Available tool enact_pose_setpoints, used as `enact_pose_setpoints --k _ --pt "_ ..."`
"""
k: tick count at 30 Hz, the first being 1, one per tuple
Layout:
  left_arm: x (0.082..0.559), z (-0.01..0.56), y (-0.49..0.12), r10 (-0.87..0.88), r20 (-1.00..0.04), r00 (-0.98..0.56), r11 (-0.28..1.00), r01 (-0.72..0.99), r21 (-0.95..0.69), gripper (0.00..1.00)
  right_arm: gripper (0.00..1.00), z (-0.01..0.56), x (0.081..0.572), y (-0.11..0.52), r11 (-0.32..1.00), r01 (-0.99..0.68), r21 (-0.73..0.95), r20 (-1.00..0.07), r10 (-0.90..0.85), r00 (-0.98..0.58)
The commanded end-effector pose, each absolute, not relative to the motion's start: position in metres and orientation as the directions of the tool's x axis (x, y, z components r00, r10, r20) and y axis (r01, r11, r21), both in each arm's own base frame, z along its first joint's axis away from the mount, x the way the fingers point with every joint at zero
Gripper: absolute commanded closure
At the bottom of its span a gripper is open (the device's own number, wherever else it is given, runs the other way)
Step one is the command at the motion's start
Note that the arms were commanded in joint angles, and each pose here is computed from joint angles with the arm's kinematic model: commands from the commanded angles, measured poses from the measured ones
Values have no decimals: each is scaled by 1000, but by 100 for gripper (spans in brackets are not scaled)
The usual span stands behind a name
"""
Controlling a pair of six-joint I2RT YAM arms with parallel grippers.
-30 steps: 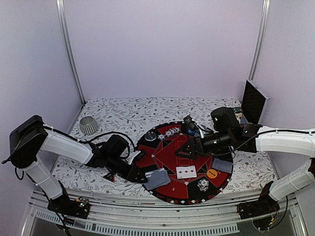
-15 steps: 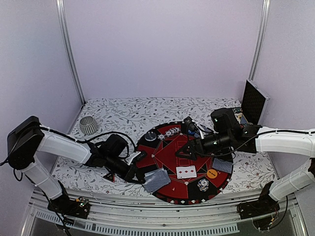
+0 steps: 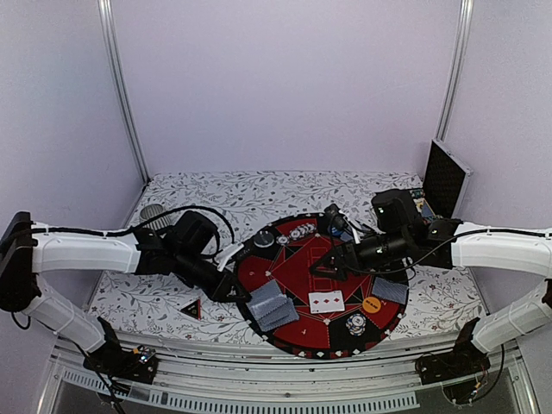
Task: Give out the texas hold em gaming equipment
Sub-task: Pick up the poker card from the face-down deck piles, then pass from the left arm to the right
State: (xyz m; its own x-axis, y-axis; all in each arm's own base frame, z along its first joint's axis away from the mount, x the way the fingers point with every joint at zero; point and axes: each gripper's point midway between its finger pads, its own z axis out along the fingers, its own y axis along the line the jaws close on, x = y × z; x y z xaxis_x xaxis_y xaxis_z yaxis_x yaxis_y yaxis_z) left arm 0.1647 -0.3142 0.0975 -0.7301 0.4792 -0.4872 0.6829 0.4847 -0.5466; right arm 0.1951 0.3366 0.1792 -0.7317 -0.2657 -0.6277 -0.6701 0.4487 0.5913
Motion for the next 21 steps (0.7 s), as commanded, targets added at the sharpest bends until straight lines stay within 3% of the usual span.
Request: enact_pose_setpoints --k 1,8,12,16,21 --pt "174 98 -312 517 -499 -696 506 718 -478 100 22 196 201 334 454 -693 561 -668 -246 -702" --pt "177 76 -317 546 -459 -701 512 713 -480 100 22 188 202 336 459 -671 581 -643 -247 -725" --pt "182 82 -317 530 -497 -687 513 726 -458 100 25 175 199 355 392 -651 650 -597 -266 -756" --pt "184 70 -312 549 -464 -695 544 719 -433 100 30 160 208 372 406 -624 667 -554 -289 -781" --pt "197 85 -308 524 -523 -672 574 733 -366 100 30 162 208 386 373 -642 670 -558 -317 -767"
